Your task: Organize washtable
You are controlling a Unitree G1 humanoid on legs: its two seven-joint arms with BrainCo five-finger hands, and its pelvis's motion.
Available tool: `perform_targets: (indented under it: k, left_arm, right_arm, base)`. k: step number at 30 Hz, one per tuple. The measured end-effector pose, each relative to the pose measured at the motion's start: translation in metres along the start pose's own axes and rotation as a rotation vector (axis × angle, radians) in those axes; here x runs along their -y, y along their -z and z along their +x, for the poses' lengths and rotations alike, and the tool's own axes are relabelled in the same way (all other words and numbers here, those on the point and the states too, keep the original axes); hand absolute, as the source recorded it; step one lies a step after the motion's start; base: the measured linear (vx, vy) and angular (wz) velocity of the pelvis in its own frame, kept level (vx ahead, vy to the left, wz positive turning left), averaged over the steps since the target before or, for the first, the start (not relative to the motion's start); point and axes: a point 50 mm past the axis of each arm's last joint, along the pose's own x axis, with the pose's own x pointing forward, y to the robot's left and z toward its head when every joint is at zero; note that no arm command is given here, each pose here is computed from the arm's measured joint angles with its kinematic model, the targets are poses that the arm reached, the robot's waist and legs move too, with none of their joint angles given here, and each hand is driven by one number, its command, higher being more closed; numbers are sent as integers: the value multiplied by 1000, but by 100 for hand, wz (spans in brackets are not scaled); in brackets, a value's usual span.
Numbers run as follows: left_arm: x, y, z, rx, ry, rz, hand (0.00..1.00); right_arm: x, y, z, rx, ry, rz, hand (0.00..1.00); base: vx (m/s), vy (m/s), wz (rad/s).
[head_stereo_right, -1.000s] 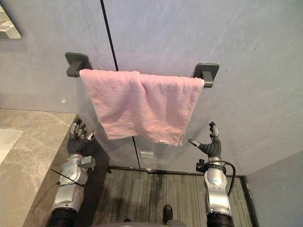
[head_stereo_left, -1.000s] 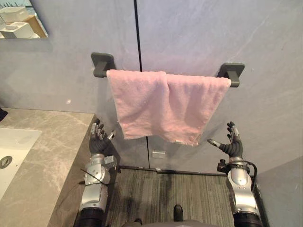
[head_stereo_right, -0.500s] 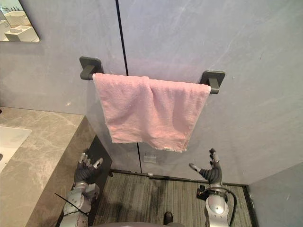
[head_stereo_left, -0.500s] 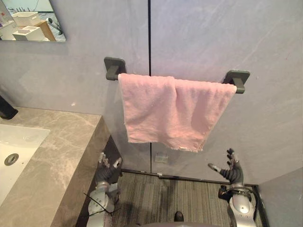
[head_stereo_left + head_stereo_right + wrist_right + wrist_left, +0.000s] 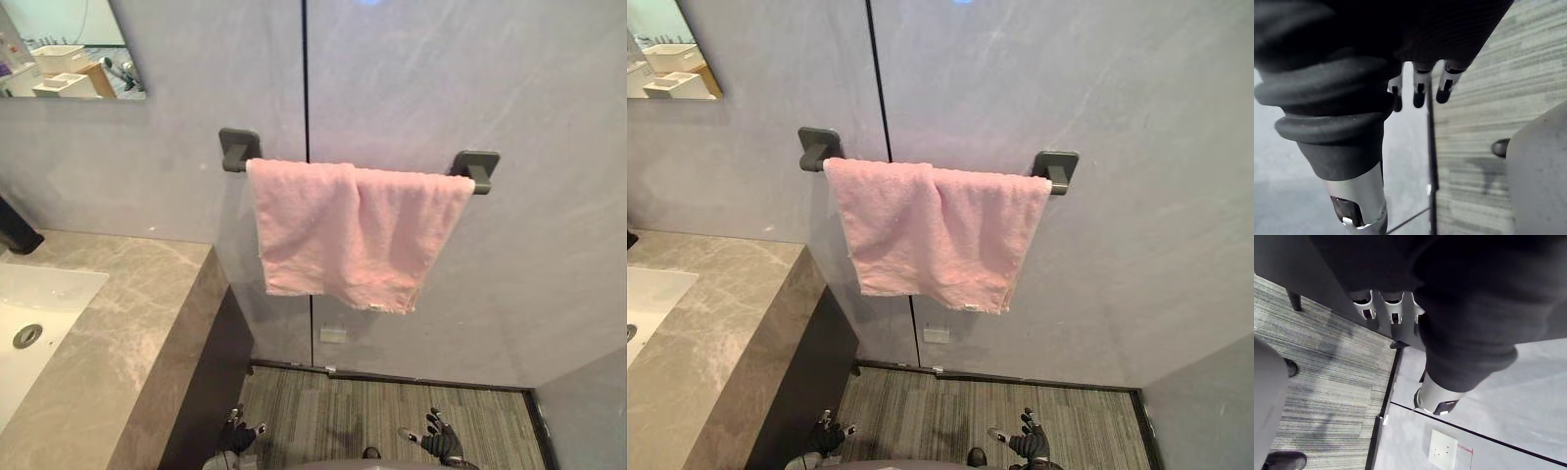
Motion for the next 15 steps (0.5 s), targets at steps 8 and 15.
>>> perform_targets:
  k: [8, 15]
  left_arm:
    - [3, -30, 16, 53, -11, 14, 0]
    - [5, -46, 21, 92, -10, 14, 0]
  right_arm:
    - [-10, -26, 17, 49, -17, -17, 0]
    - [-22, -40, 22, 73, -52, -32, 0]
  base:
    - [-96, 8, -21]
    - [-137, -106, 21]
